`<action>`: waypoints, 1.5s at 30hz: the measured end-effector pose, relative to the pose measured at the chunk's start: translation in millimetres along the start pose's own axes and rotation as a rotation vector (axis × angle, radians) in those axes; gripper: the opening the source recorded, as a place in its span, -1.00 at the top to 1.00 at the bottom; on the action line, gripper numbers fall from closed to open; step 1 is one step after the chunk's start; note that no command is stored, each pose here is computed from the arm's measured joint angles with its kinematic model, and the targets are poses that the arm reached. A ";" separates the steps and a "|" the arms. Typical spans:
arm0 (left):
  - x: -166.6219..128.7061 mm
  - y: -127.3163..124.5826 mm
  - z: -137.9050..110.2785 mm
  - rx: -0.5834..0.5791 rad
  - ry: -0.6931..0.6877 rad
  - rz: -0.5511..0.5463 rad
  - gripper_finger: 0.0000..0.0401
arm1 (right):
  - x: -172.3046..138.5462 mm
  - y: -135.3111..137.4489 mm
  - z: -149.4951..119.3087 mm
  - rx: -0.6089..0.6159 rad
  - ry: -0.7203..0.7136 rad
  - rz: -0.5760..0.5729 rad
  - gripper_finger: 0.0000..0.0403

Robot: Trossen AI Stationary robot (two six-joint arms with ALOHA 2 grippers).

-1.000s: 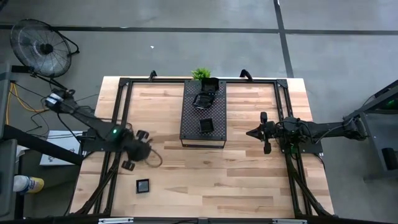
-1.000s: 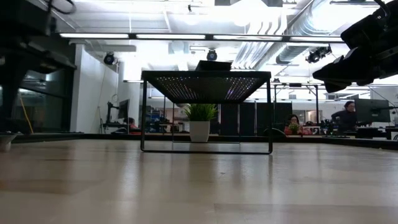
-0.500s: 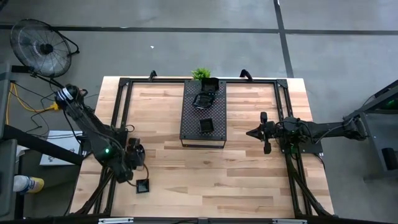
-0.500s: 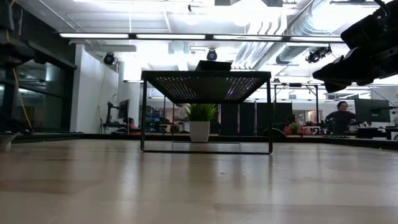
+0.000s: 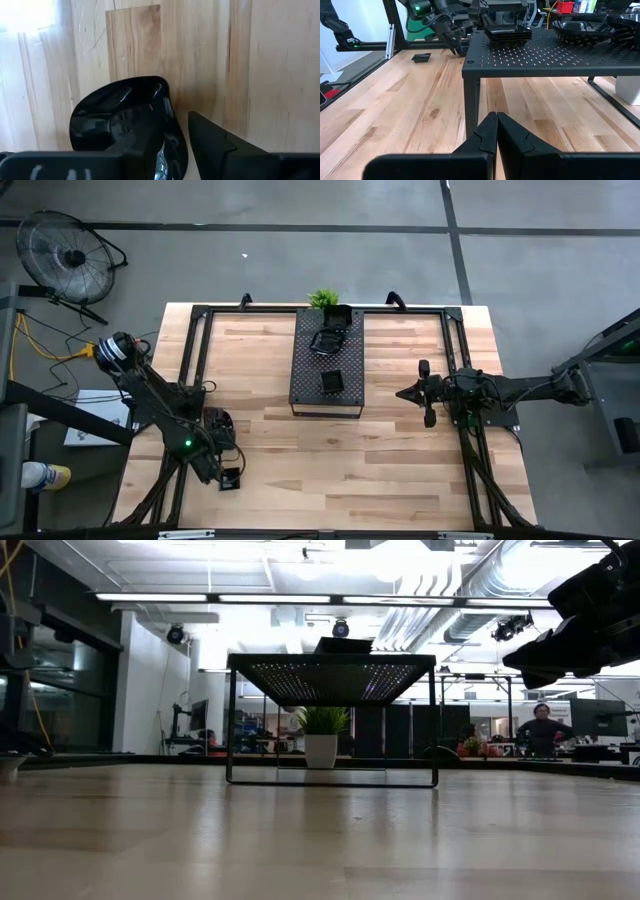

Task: Pick & Place Mini shaped plates
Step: Stack the leaf shaped plate on top of the leaf shaped plate on the shelf

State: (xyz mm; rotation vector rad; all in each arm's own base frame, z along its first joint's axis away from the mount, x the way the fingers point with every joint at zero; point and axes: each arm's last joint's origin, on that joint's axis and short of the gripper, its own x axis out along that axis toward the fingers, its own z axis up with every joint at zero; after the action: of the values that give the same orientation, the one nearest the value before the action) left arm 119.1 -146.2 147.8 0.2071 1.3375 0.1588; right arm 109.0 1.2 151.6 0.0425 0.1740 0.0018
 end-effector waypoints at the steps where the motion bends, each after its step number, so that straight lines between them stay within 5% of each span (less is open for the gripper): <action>1: -0.1 0.2 0.0 -0.003 -0.002 0.002 0.50 | 0.0 0.0 0.0 0.000 0.000 0.000 0.98; 9: -0.1 0.5 -0.3 -0.003 0.001 0.006 0.54 | 0.0 0.0 0.0 0.000 0.000 0.000 0.98; 18: -0.1 0.2 -0.7 0.003 0.016 -0.006 0.97 | 0.0 0.0 0.0 0.000 0.000 0.000 0.97; 27: -3.9 -2.0 2.9 0.052 -0.004 -0.017 0.99 | 0.0 0.0 0.0 0.000 0.000 -0.001 0.98; 35: -33.9 -10.1 30.2 0.260 -0.253 0.076 0.99 | 0.0 0.0 0.0 0.000 0.000 0.000 0.98; 45: -69.5 -15.7 56.9 0.696 -0.457 0.304 1.00 | 0.0 0.0 0.0 0.000 0.000 0.000 0.97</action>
State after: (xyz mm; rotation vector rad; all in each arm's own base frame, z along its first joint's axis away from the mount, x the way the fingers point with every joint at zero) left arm 158.9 -180.9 222.2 0.9779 0.8535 -0.1043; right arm 109.0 1.2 151.6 0.0426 0.1741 0.0016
